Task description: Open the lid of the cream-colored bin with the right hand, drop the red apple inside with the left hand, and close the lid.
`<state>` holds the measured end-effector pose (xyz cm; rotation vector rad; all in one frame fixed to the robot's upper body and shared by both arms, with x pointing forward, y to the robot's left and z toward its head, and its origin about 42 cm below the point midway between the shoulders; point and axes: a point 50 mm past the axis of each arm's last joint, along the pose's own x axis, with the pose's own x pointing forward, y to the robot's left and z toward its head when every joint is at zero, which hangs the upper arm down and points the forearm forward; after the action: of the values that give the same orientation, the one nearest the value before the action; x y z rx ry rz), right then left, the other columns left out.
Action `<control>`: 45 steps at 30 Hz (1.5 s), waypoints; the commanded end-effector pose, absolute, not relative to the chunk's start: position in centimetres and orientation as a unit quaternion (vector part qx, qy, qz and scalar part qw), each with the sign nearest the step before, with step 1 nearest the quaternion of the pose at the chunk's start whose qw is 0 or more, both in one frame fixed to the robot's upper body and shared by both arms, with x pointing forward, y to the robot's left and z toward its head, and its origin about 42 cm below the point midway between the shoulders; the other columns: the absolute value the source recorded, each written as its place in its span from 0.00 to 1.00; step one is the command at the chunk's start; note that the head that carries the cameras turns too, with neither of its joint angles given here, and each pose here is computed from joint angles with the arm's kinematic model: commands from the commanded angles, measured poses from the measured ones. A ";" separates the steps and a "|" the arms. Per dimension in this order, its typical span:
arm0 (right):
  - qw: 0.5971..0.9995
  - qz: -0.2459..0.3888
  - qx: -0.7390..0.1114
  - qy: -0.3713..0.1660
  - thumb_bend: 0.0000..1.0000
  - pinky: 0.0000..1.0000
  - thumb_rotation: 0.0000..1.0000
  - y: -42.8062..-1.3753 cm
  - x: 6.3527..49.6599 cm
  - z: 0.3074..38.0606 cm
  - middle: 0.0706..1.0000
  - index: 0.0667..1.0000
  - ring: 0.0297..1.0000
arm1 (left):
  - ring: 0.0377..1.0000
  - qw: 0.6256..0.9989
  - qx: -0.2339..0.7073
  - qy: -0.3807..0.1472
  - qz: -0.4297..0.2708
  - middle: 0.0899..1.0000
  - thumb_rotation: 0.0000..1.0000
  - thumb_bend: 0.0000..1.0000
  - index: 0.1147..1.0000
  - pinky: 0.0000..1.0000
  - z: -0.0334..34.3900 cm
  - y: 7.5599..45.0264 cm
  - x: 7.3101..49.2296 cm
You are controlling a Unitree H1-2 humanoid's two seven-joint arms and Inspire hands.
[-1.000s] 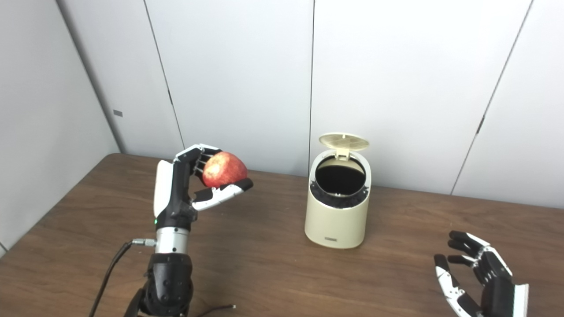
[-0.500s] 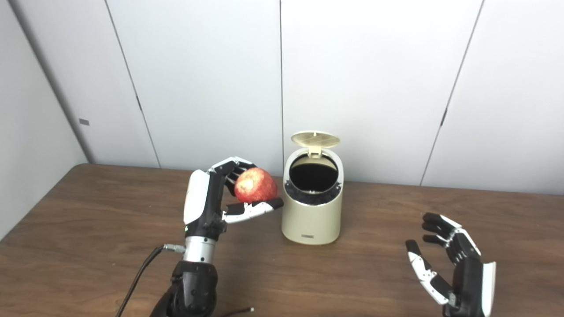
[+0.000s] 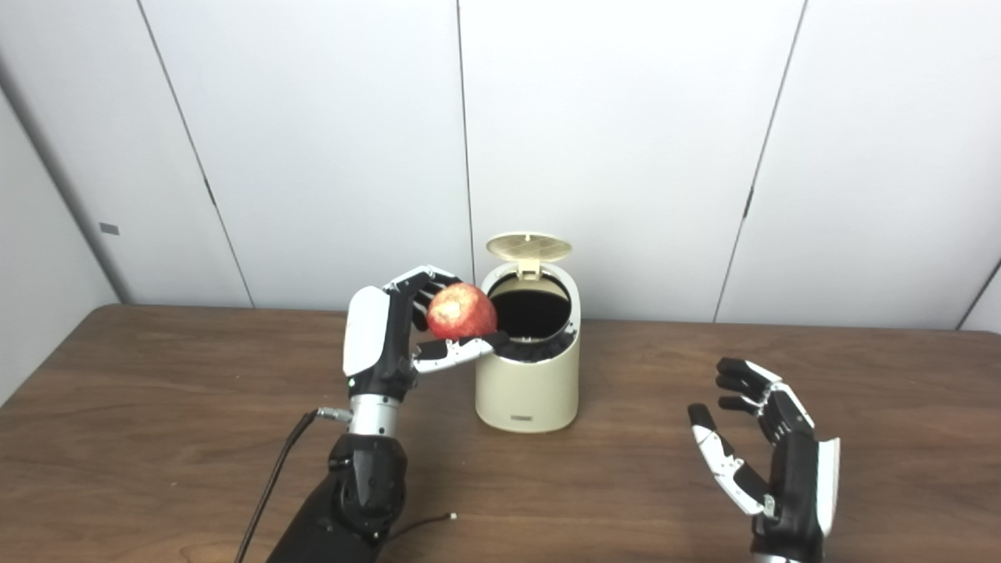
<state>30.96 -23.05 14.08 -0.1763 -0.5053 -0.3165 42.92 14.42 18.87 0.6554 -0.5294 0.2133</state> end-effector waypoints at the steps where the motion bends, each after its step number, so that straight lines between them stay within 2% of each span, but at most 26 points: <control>1: 0.958 -0.152 -0.098 -0.222 0.25 0.58 0.27 -22.4 30.1 11.6 0.67 0.65 0.66 | 0.38 0.904 0.306 -0.280 0.099 0.41 0.00 0.50 0.43 0.27 21.0 12.7 44.2; 3: 0.958 -0.153 -0.100 -0.222 0.25 0.57 0.31 -22.3 30.1 11.6 0.67 0.65 0.66 | 0.36 0.908 0.301 -0.275 0.101 0.40 0.00 0.50 0.44 0.25 21.2 12.3 44.7; 8: 0.958 -0.154 -0.099 -0.222 0.25 0.57 0.31 -22.2 30.1 11.5 0.67 0.65 0.66 | 0.35 0.912 0.290 -0.274 0.099 0.39 0.00 0.50 0.44 0.24 21.9 12.0 45.5; 21: 0.958 -0.155 -0.097 -0.220 0.24 0.57 0.21 -21.5 30.3 11.3 0.67 0.65 0.66 | 0.35 0.913 0.294 -0.266 0.094 0.41 0.00 0.50 0.44 0.25 22.1 11.4 47.0; 28: 0.959 -0.158 -0.088 -0.217 0.25 0.58 0.26 -21.0 30.2 11.1 0.68 0.65 0.67 | 0.36 0.912 0.306 -0.260 0.086 0.40 0.00 0.50 0.44 0.24 21.8 11.0 48.0; 32: 0.959 -0.157 -0.089 -0.217 0.25 0.57 0.25 -20.6 30.2 11.2 0.68 0.65 0.67 | 0.35 0.911 0.311 -0.259 0.080 0.40 0.00 0.50 0.44 0.23 21.6 10.6 48.4; 40: 0.960 -0.159 -0.085 -0.213 0.27 0.59 0.32 -20.5 30.4 11.3 0.69 0.66 0.68 | 0.33 0.914 0.309 -0.254 0.074 0.40 0.00 0.50 0.46 0.20 21.1 9.6 48.0; 45: 0.959 -0.160 -0.090 -0.216 0.27 0.58 0.32 -20.8 30.6 11.2 0.68 0.65 0.68 | 0.35 0.915 0.305 -0.253 0.074 0.42 0.00 0.50 0.46 0.22 20.8 9.9 47.8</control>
<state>31.51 -22.22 14.17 -0.1907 -0.5170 -0.3446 47.82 11.78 20.25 0.6194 -0.5015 0.2093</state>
